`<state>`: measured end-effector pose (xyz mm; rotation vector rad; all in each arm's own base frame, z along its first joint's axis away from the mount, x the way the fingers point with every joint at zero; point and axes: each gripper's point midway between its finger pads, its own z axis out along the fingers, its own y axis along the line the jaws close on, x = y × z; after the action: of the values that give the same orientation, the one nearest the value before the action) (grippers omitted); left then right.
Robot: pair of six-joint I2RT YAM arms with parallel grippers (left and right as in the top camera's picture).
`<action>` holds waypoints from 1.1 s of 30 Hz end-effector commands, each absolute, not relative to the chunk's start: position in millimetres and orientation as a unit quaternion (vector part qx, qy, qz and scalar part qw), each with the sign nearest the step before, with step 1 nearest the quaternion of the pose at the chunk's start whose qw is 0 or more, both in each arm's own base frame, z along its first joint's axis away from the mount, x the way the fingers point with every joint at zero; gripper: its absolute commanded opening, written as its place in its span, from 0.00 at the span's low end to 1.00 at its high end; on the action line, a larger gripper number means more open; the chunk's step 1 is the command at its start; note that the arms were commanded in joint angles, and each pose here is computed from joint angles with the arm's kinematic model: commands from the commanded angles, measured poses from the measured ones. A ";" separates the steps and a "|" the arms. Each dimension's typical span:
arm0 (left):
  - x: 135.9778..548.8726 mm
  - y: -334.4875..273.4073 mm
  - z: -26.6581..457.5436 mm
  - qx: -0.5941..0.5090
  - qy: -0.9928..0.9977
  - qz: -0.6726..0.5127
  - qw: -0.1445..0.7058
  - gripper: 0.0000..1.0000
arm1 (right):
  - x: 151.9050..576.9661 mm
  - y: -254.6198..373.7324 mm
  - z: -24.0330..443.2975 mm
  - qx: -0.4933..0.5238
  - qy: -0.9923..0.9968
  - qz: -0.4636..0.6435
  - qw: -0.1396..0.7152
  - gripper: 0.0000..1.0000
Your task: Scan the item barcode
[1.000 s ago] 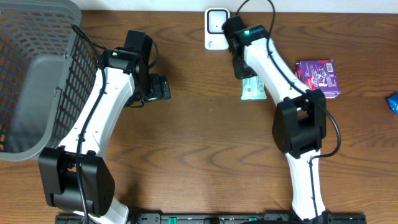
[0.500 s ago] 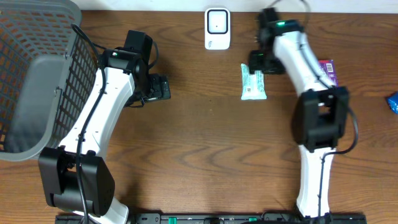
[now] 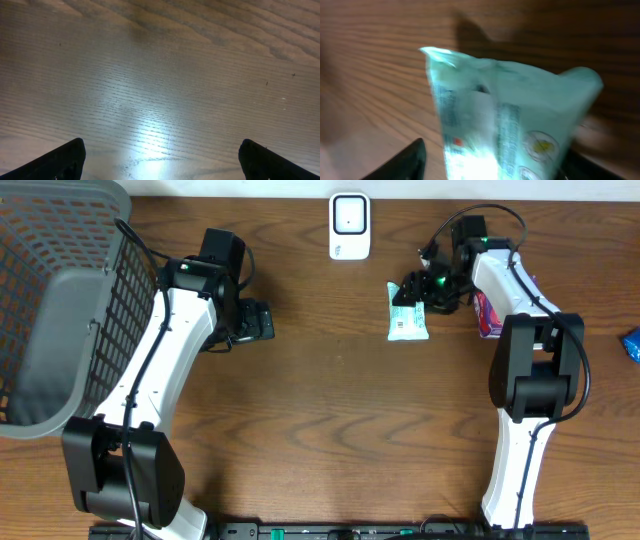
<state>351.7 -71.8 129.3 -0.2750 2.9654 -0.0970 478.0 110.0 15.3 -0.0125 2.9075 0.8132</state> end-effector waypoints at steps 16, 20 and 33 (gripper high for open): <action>351.0 -69.2 130.1 -0.086 0.992 -0.026 0.083 0.98 | 477.4 76.6 26.0 0.014 0.988 0.138 0.071 0.01; 351.0 -69.2 130.3 -0.086 0.992 -0.026 0.083 0.98 | 486.4 47.5 58.3 0.047 0.992 -0.016 0.112 0.01; 350.9 -69.1 130.1 -0.087 0.992 -0.026 0.083 0.98 | 477.9 64.6 67.1 -0.008 0.903 -0.382 0.197 0.01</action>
<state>351.7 -71.8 129.3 -0.2750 2.9654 -0.0970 479.2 68.3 68.8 0.0049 2.6753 -0.7915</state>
